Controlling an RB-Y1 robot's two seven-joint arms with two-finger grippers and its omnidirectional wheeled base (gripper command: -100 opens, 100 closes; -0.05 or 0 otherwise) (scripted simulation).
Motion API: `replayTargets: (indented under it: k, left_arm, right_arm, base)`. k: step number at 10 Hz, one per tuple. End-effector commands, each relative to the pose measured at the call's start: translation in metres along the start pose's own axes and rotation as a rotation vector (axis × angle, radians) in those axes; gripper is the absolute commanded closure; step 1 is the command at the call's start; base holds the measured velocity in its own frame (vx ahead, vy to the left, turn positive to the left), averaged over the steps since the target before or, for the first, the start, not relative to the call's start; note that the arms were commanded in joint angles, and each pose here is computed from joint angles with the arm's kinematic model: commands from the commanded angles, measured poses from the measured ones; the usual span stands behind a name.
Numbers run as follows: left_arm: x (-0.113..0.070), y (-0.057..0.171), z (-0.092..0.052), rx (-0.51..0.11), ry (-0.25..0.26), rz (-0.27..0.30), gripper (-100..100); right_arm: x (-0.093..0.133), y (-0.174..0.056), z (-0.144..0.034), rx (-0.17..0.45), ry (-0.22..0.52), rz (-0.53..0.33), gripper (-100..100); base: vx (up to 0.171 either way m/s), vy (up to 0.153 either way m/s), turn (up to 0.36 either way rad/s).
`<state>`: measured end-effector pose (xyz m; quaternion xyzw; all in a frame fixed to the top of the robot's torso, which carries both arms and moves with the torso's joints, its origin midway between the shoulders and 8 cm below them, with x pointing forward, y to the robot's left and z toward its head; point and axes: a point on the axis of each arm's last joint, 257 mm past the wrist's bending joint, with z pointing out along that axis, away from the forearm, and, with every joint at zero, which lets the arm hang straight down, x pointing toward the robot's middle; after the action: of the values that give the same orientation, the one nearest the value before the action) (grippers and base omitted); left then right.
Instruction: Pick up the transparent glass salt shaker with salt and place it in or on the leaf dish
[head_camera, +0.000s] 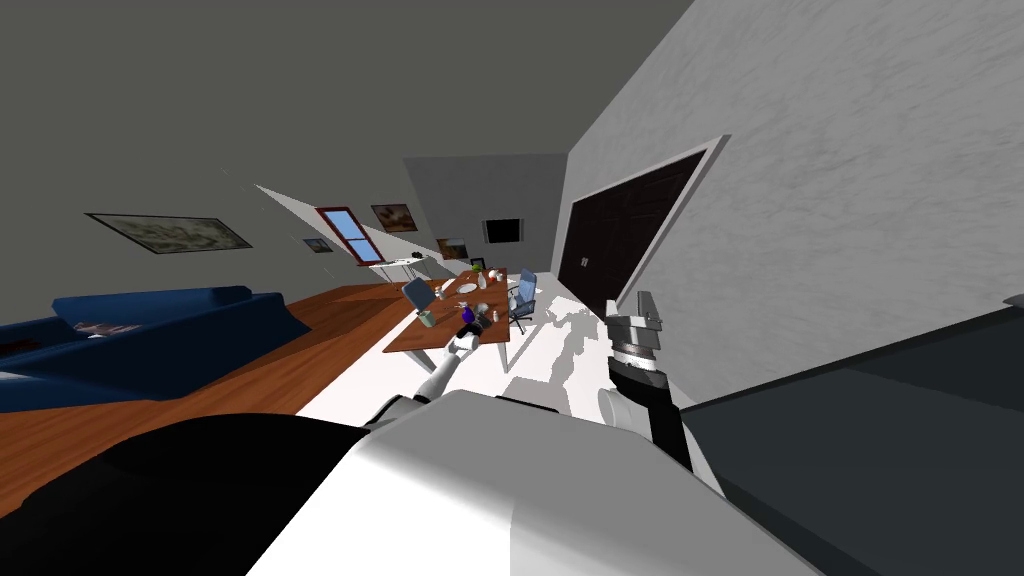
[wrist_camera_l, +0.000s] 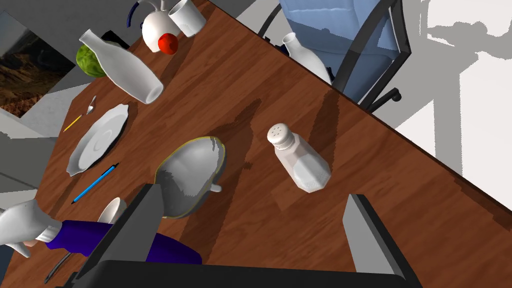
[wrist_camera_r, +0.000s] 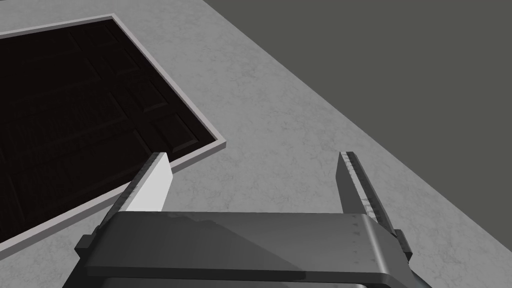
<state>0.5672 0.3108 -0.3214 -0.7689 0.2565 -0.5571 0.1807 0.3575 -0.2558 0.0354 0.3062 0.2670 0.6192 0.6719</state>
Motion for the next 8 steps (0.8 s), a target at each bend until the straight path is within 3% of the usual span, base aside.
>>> replayTargets:
  k: [1,3,4,5,8]
  left_arm:
    - [-0.009,0.007,0.003,-0.020,-0.024,-0.025,-100]
    - [-0.021,0.025,0.011,-0.077,-0.076,-0.106,-100]
    - [-0.028,0.028,0.011,-0.081,-0.090,-0.107,-100]
    - [-0.036,0.038,0.013,-0.109,-0.122,-0.145,-100]
    - [-0.045,0.049,0.015,-0.135,-0.154,-0.182,-100]
  right_arm:
    - [0.000,0.000,0.000,0.000,0.000,0.000,0]
    - [0.000,0.000,0.000,0.000,0.000,0.000,0]
    - [0.000,0.000,0.000,0.000,0.000,0.000,0]
    - [0.000,0.000,0.000,0.000,0.000,0.000,0]
    - [0.000,0.000,0.000,0.000,0.000,0.000,0]
  base:
    - [0.019,-0.010,0.012]
    - [0.037,-0.003,0.021]
    - [0.039,0.004,0.004]
    - [0.035,0.003,0.008]
    - [0.033,0.007,0.005]
